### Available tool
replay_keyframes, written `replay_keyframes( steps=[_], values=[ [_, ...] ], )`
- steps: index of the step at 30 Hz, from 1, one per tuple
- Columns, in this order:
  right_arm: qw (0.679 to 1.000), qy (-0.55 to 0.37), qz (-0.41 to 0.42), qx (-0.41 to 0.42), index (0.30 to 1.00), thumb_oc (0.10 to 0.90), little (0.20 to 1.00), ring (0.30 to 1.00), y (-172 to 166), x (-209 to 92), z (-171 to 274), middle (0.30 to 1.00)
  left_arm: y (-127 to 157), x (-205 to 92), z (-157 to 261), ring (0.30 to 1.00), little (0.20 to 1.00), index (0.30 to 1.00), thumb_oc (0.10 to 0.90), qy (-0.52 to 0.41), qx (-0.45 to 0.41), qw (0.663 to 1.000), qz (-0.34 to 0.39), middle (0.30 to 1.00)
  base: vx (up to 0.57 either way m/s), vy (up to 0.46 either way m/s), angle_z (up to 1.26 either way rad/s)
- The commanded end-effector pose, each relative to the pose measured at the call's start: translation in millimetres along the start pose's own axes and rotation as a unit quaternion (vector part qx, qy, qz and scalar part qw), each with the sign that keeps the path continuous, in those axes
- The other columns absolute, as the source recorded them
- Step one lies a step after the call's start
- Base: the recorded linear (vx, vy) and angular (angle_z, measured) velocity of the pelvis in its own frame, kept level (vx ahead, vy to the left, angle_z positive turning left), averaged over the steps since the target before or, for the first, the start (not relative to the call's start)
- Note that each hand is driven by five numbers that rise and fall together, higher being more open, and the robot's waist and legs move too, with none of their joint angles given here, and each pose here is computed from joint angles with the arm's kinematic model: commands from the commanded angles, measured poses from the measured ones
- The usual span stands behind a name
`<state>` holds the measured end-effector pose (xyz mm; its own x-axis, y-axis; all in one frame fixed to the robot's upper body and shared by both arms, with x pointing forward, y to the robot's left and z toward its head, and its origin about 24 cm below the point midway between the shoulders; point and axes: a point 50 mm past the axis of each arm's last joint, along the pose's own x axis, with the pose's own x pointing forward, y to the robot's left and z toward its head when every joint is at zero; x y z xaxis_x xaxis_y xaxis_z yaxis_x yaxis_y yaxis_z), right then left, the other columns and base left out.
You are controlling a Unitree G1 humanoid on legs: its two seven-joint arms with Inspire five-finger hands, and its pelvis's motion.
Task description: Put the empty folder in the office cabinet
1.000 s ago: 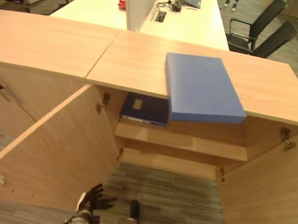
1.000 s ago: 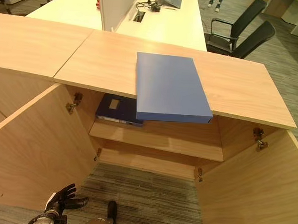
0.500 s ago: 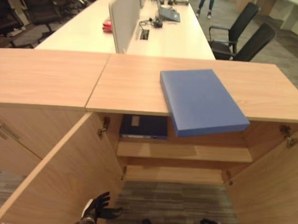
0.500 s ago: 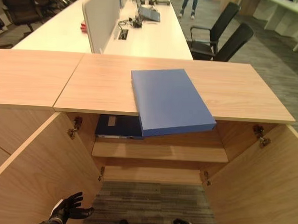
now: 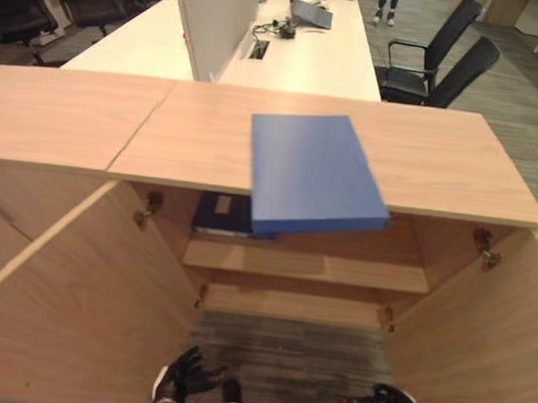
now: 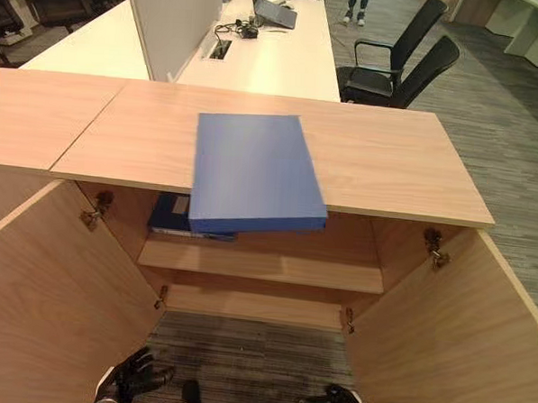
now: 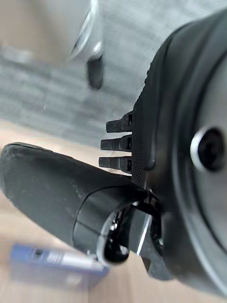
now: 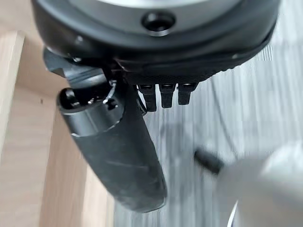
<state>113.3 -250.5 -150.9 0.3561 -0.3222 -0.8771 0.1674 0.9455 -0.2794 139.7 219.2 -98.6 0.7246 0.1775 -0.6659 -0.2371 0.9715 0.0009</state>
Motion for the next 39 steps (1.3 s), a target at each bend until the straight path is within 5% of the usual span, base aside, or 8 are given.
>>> replay_keyframes(
  steps=[1, 8, 12, 14, 19, 23, 30, 39],
  values=[
    [0.998, -0.06, -0.01, 0.004, 0.9, 0.8, 0.9, 0.9, -5, 2, 39, 0.9, 4, 0, 60, 0.9, 0.9, 0.9, 0.8, -0.138, 0.043, 0.989, -0.005, 0.9, 0.06, 0.01, 0.46],
    [0.998, -0.054, -0.002, -0.013, 0.9, 0.8, 0.9, 0.9, 5, 2, 32, 0.9, 11, -19, 97, 0.9, 0.9, 0.9, 0.8, -0.237, 0.055, 0.97, 0.013, 0.9, 0.05, 0.008, 0.04],
    [0.998, -0.059, 0.006, -0.026, 0.9, 0.8, 0.9, 0.9, 15, 0, 29, 0.9, 37, -67, 163, 0.9, 0.9, 0.9, 0.8, -0.425, 0.102, 0.891, 0.121, 0.9, 0.03, 0.009, 0.01],
    [0.998, -0.058, 0.008, -0.031, 0.9, 0.8, 0.9, 0.9, 18, 0, 26, 0.9, 41, -74, 167, 0.9, 0.9, 0.9, 0.8, -0.441, 0.112, 0.878, 0.151, 0.9, 0.0, 0.0, 0.0],
    [0.999, -0.046, 0.007, -0.016, 0.9, 0.8, 0.9, 0.9, 29, -2, 16, 0.9, 72, -111, 198, 0.9, 0.9, 0.9, 0.8, -0.52, 0.164, 0.749, 0.377, 0.9, 0.0, -0.011, -0.03],
    [0.999, -0.038, 0.004, -0.02, 0.9, 0.8, 0.9, 0.9, 32, -2, 11, 0.9, 75, -122, 208, 0.9, 0.9, 0.9, 0.8, -0.548, 0.153, 0.701, 0.431, 0.9, 0.0, -0.011, -0.02],
    [0.998, -0.022, -0.001, -0.062, 0.9, 0.8, 0.9, 0.9, 28, -1, 4, 0.9, 44, -155, 245, 0.9, 0.9, 0.9, 0.8, -0.66, 0.242, 0.615, 0.357, 0.9, -0.01, 0.003, -0.02],
    [0.997, -0.015, -0.001, -0.078, 0.9, 0.8, 0.9, 0.9, 22, 0, 4, 0.9, 25, -161, 247, 0.9, 0.9, 0.9, 0.8, -0.689, 0.267, 0.619, 0.265, 0.9, -0.02, 0.008, -0.04]
  ],
)
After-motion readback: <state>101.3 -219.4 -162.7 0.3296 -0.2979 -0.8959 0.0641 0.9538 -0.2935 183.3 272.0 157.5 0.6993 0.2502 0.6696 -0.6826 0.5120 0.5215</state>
